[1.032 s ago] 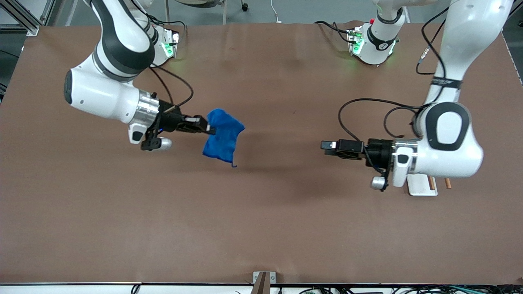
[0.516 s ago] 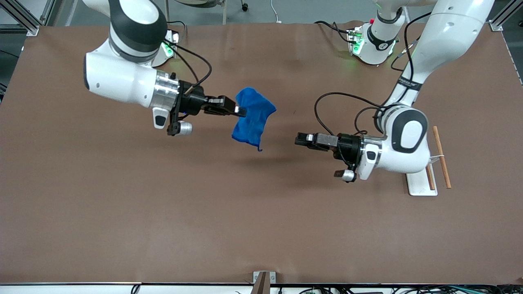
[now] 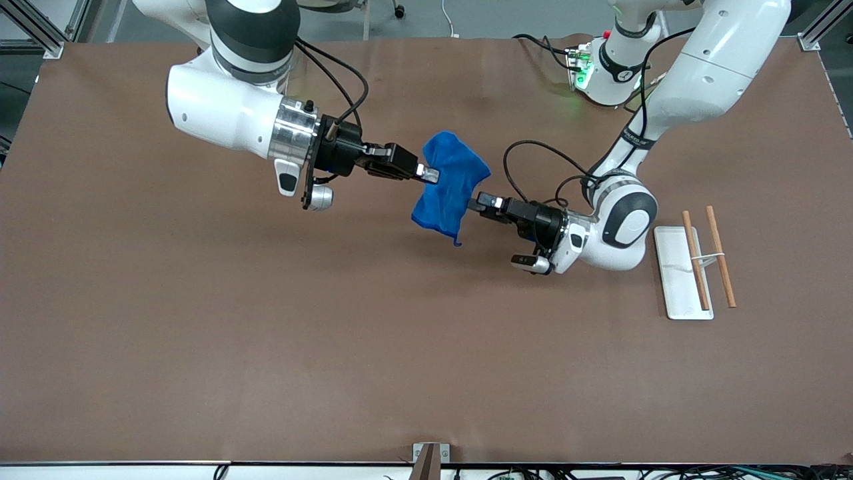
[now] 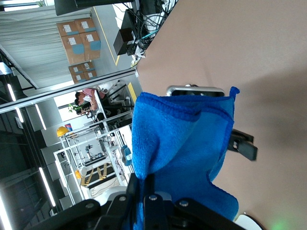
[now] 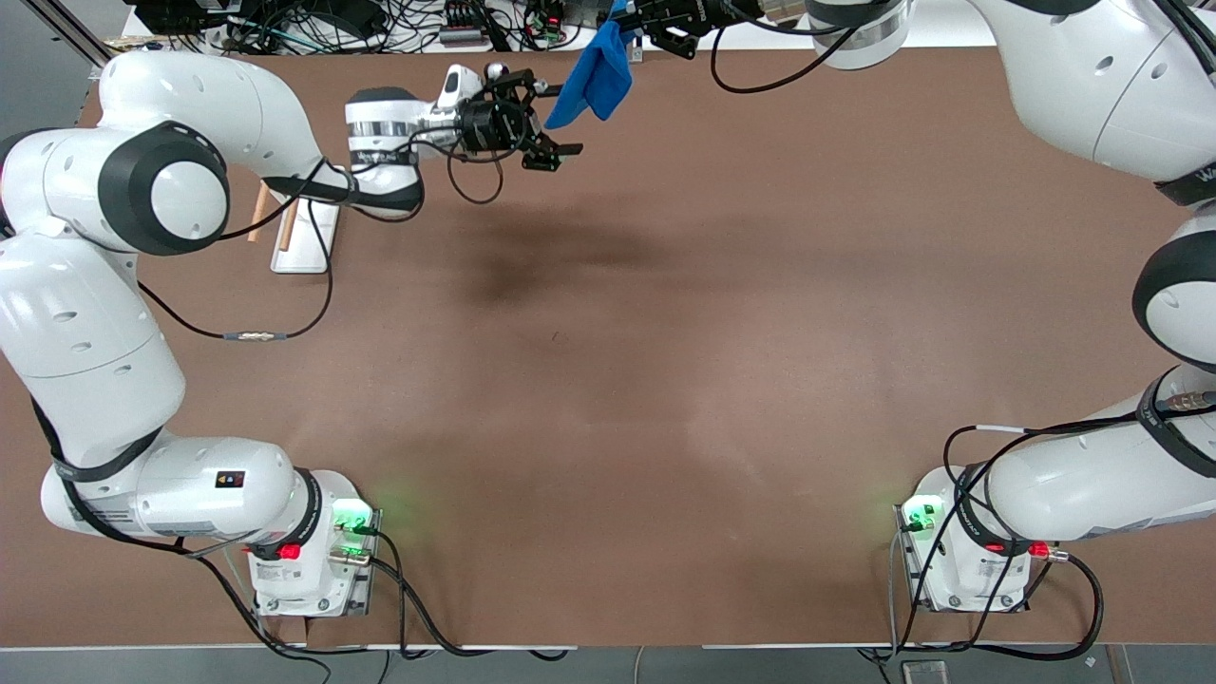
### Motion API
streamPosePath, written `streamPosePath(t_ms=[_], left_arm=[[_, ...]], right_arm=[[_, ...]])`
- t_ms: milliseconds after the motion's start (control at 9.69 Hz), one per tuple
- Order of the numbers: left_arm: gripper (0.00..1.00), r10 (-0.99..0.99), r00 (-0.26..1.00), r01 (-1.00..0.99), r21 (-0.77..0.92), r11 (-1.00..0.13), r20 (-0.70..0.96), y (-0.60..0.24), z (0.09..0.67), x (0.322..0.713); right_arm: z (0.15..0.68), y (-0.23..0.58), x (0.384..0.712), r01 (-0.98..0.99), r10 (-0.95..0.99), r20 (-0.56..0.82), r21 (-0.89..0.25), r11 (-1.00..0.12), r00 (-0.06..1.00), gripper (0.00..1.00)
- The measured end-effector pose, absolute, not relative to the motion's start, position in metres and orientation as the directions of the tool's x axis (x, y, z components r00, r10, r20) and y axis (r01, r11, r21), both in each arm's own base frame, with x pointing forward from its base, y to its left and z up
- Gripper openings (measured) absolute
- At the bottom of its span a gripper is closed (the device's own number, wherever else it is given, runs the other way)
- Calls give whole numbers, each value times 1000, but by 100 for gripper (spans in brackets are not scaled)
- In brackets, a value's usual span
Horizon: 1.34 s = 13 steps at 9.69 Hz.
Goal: Right arm passes towel to left arm to hang
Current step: 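Grasp the towel with the left gripper beside the right gripper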
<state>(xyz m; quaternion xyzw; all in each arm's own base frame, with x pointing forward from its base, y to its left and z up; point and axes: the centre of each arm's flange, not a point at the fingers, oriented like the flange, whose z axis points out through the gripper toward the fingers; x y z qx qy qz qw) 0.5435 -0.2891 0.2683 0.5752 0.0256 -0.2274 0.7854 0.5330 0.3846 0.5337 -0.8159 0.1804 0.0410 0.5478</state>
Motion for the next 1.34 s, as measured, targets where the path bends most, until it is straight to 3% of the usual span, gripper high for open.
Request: streamPosePath(t_ms=[206, 516, 1135, 1239, 1342], left_arm=[[95, -347, 883, 417, 865, 278, -315, -287, 266, 535], [73, -342, 887, 419, 853, 312, -311, -289, 270, 537], [62, -317, 902, 403, 834, 376, -293, -297, 270, 561], [53, -317, 902, 404, 833, 378, -294, -298, 268, 562], [37, -316, 902, 403, 833, 379, -293, -298, 268, 563]], right_arm=[[531, 386, 535, -344, -251, -269, -879, -331, 930, 7], [531, 386, 536, -344, -250, -270, -879, -331, 930, 7], [531, 389, 534, -343, -246, -270, -879, -332, 931, 7], [531, 389, 534, -343, -246, -270, -879, -332, 931, 7], [531, 389, 534, -343, -246, -270, -879, -332, 931, 7]])
